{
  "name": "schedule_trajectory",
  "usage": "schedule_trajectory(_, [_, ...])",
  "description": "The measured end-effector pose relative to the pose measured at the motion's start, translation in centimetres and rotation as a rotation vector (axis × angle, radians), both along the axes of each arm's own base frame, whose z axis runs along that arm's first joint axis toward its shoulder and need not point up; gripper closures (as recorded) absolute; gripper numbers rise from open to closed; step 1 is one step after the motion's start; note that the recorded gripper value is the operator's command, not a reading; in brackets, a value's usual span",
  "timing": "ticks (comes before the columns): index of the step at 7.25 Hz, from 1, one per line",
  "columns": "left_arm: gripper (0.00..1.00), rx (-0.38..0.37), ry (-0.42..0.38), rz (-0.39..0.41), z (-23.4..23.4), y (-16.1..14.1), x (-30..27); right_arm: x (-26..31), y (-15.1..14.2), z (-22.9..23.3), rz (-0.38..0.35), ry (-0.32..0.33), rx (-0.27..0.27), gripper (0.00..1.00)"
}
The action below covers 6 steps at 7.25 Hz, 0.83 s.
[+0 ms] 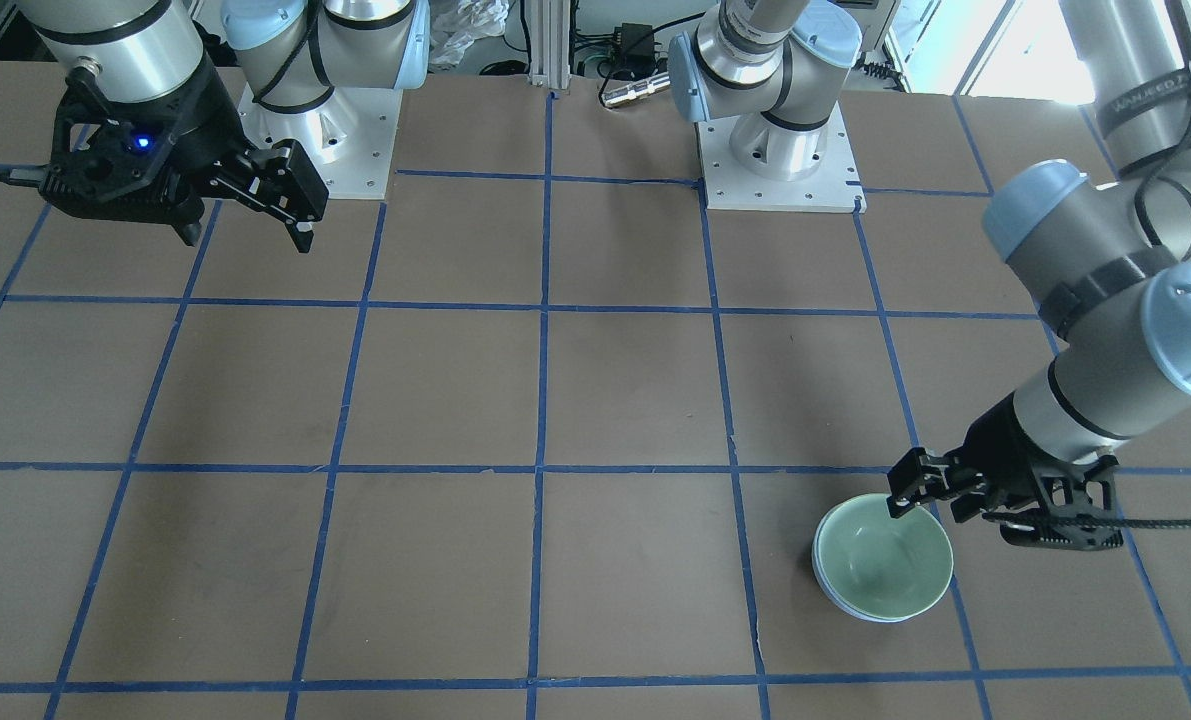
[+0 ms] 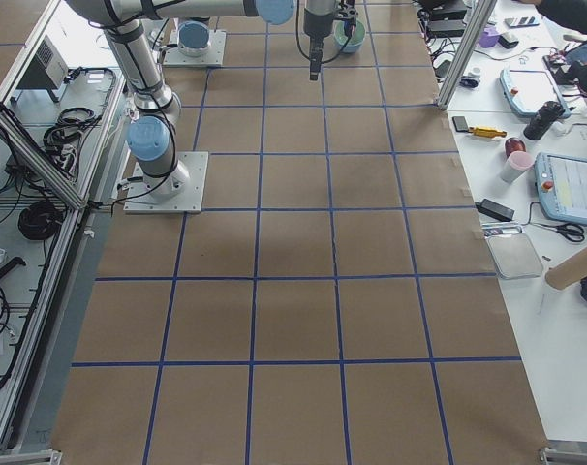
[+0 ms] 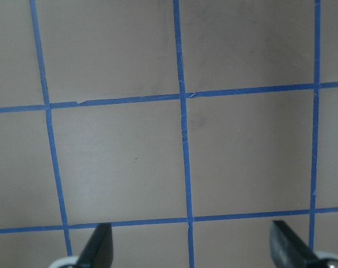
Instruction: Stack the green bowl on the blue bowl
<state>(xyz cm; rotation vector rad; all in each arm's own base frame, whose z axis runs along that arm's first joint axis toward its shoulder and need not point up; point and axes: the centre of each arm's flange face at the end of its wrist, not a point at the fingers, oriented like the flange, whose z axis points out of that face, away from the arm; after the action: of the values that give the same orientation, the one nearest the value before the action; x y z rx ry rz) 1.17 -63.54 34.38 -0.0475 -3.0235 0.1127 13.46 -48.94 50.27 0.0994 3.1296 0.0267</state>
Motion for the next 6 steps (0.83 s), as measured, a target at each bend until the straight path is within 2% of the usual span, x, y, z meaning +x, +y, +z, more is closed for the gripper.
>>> schedule_trajectory(1, [0.09,0.012,-0.012,0.01,3.4,1.9,-1.5,0.0,0.0,0.0,0.0,0.0,0.0,0.0])
schedule_trajectory(4, [0.03,0.015,-0.106,0.072,12.2,8.6,-7.0,0.0,0.0,0.0,0.0,0.0,-0.001,0.0])
schedule_trajectory(6, [0.0,0.015,-0.12,0.101,15.6,12.4,-10.7,0.0,0.0,0.0,0.0,0.0,0.0,0.0])
